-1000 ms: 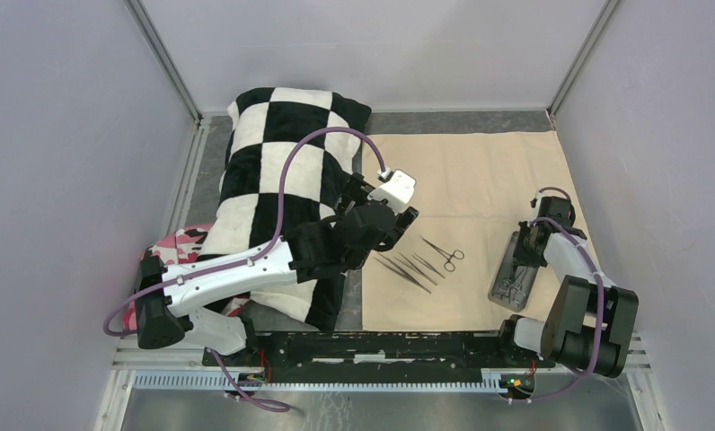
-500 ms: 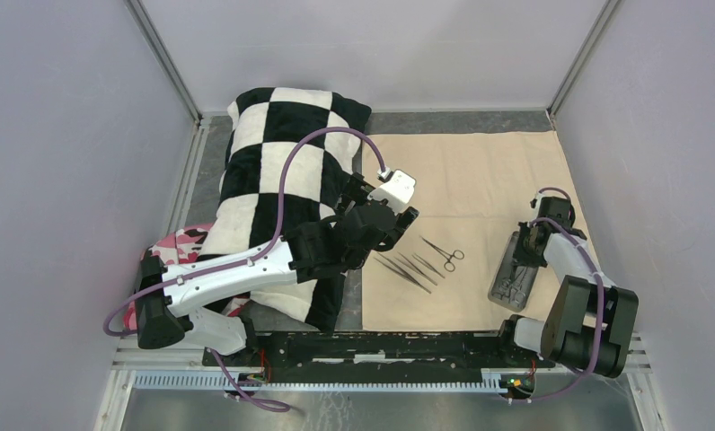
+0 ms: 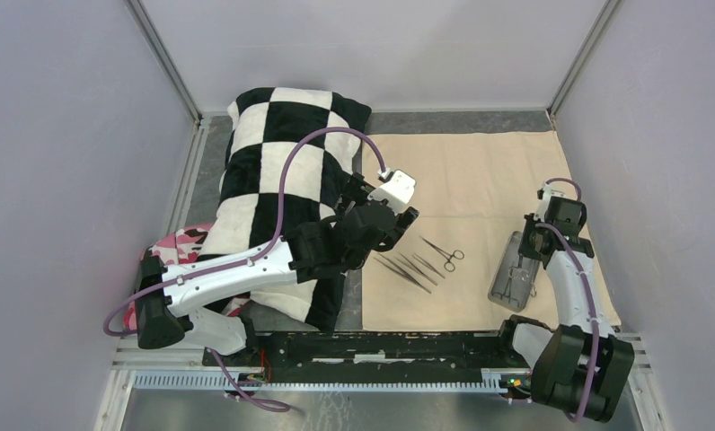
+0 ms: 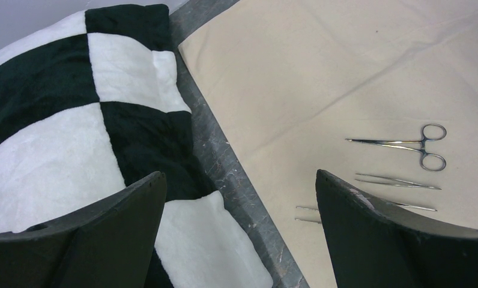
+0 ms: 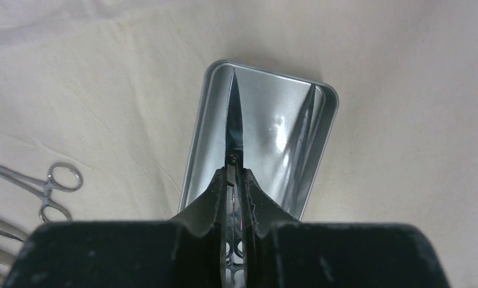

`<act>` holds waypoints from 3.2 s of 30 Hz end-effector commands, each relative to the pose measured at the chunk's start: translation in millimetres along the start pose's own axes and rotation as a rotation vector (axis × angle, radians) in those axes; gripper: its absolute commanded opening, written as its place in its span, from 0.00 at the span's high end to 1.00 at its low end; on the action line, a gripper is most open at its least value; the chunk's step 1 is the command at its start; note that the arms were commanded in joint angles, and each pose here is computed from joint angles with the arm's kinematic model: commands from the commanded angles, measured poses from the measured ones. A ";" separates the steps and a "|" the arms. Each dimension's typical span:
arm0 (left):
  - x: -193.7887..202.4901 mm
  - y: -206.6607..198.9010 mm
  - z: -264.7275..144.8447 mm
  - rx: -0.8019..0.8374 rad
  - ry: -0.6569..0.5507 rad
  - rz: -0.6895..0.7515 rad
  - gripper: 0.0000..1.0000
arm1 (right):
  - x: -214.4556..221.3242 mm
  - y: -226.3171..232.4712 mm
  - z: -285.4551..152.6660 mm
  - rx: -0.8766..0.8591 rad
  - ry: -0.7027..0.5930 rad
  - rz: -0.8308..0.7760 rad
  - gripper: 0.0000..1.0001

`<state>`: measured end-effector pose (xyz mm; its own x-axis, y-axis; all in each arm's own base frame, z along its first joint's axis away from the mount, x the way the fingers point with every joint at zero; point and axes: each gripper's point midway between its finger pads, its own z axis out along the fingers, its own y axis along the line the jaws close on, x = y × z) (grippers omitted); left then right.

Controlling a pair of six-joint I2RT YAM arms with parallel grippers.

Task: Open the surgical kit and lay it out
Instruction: Pick up the medical item from the container, then place the medical item in the surgical kit, then pick up the medical item from the container.

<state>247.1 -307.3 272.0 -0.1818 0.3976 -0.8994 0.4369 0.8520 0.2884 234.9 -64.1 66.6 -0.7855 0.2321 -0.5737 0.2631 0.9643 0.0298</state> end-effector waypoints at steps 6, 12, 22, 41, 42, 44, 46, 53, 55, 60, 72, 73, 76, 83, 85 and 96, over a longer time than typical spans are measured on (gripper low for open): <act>-16.1 3.7 -6.6 0.003 -0.049 -0.043 0.00 | -84.7 38.8 -37.5 -0.161 -0.346 -0.223 1.00; -15.6 4.3 -5.8 -0.003 -0.048 -0.042 0.00 | -105.9 94.2 -39.2 -0.247 -0.374 -0.470 1.00; -14.8 6.7 -5.5 -0.016 -0.047 -0.035 0.00 | -66.9 187.6 3.6 -0.489 -0.140 -0.871 1.00; -15.9 4.4 -7.1 -0.007 -0.052 -0.034 0.00 | -39.6 182.6 57.0 -0.341 0.000 -1.114 1.00; -16.3 4.3 -7.3 -0.007 -0.053 -0.034 0.00 | -39.7 181.8 58.6 -0.333 0.003 -1.116 1.00; -16.0 4.3 -7.2 -0.007 -0.053 -0.032 0.00 | -39.2 182.1 61.2 -0.330 0.008 -1.114 1.00; -15.9 4.7 -7.1 -0.008 -0.052 -0.033 0.00 | -39.7 183.1 63.1 -0.329 0.004 -1.107 1.00; -14.7 4.6 -6.5 -0.011 -0.050 -0.027 0.00 | -38.9 185.7 70.4 -0.329 0.005 -1.097 1.00; -14.6 4.5 -6.3 -0.011 -0.049 -0.026 0.00 | -37.8 187.2 72.2 -0.335 0.006 -1.096 1.00; -14.7 4.3 -6.4 -0.010 -0.051 -0.025 0.00 | -32.8 188.1 78.2 -0.337 0.022 -1.076 1.00; -14.2 4.2 -5.8 -0.011 -0.049 -0.022 0.00 | -52.0 184.5 56.7 -0.283 -0.034 -0.979 0.71; -14.7 4.4 -6.2 -0.010 -0.051 -0.023 0.00 | -56.2 180.8 50.2 -0.263 -0.046 -0.966 0.68; -15.1 3.7 -6.9 -0.007 -0.052 -0.024 0.00 | -68.1 166.9 29.2 -0.192 -0.096 -0.915 0.64; -16.3 0.7 -9.2 0.006 -0.056 -0.026 0.00 | -73.7 76.6 -5.8 0.013 -0.159 -0.386 0.48; -16.6 0.3 -10.0 0.008 -0.057 -0.027 0.00 | -58.3 49.4 -8.9 0.035 -0.125 -0.218 0.46; -19.0 0.0 -13.3 0.014 -0.065 -0.030 0.00 | 29.9 -2.3 8.6 0.017 0.139 0.188 0.54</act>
<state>239.9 -312.4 272.7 -0.1715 0.4005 -0.9001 0.4545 0.8428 0.2884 233.3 -75.8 69.9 -0.7732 0.3042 -0.5565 0.3711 0.9286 -0.0080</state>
